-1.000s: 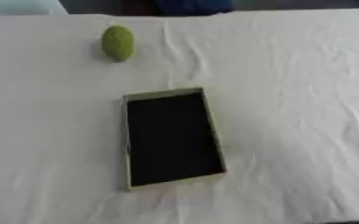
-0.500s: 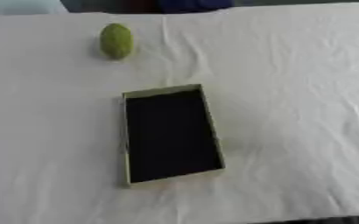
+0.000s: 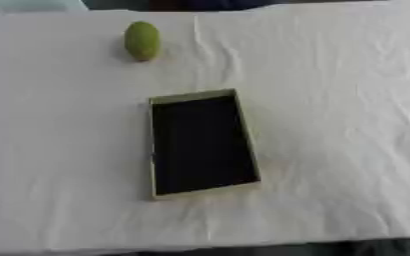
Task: Pick up objects on the table and place them in the box.
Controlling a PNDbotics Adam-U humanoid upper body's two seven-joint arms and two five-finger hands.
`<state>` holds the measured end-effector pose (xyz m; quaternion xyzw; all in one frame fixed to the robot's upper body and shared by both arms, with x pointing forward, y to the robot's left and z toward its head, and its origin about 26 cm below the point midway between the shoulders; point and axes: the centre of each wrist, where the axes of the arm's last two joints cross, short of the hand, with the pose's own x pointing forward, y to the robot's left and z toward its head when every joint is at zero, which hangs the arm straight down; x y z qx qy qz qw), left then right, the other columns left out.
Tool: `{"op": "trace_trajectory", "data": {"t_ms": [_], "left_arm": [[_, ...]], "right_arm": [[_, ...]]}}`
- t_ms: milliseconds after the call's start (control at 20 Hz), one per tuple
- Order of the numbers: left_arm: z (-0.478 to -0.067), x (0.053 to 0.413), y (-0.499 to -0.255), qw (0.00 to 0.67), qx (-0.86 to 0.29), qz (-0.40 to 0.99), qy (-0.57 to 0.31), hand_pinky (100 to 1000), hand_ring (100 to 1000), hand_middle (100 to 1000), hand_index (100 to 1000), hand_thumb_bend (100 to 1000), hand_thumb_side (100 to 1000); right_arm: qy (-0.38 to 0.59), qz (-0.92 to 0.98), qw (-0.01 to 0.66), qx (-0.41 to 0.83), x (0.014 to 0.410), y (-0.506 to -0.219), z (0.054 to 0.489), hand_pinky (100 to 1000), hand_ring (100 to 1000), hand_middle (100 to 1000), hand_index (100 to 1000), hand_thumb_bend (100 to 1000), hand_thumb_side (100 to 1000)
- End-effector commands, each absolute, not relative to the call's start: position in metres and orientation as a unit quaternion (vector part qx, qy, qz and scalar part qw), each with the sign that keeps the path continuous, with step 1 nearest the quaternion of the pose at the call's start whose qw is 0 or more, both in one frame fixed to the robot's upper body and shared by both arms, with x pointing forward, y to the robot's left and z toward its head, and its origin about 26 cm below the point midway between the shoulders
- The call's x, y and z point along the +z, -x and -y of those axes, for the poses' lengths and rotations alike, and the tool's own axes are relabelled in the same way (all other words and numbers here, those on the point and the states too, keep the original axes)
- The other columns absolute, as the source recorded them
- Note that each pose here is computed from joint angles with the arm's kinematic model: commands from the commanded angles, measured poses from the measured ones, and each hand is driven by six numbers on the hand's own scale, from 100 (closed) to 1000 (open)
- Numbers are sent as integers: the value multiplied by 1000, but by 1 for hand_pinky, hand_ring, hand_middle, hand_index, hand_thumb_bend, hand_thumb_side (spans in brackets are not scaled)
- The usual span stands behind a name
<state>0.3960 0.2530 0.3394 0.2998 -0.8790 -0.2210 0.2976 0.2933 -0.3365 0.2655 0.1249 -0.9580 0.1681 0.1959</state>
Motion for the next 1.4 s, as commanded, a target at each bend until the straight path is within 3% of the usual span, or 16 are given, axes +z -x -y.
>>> {"op": "trace_trajectory", "data": {"t_ms": [50,400,900,1400], "left_arm": [[-250,345,-403,295,-258,862,-320,794,925,763,833,318,371],[-224,341,-430,313,-344,819,-337,815,938,778,868,366,331],[-176,327,-466,348,-445,755,-333,833,970,789,863,384,390],[-166,312,-488,390,-520,679,-341,888,1000,845,882,512,304]], "right_arm": [[-120,958,187,180,275,-289,339,846,721,657,834,100,517],[-121,956,192,184,274,-289,337,848,721,655,834,100,535],[-128,955,190,189,275,-291,334,850,719,651,833,100,543],[-134,954,192,187,274,-292,331,852,714,645,832,100,542]]}}
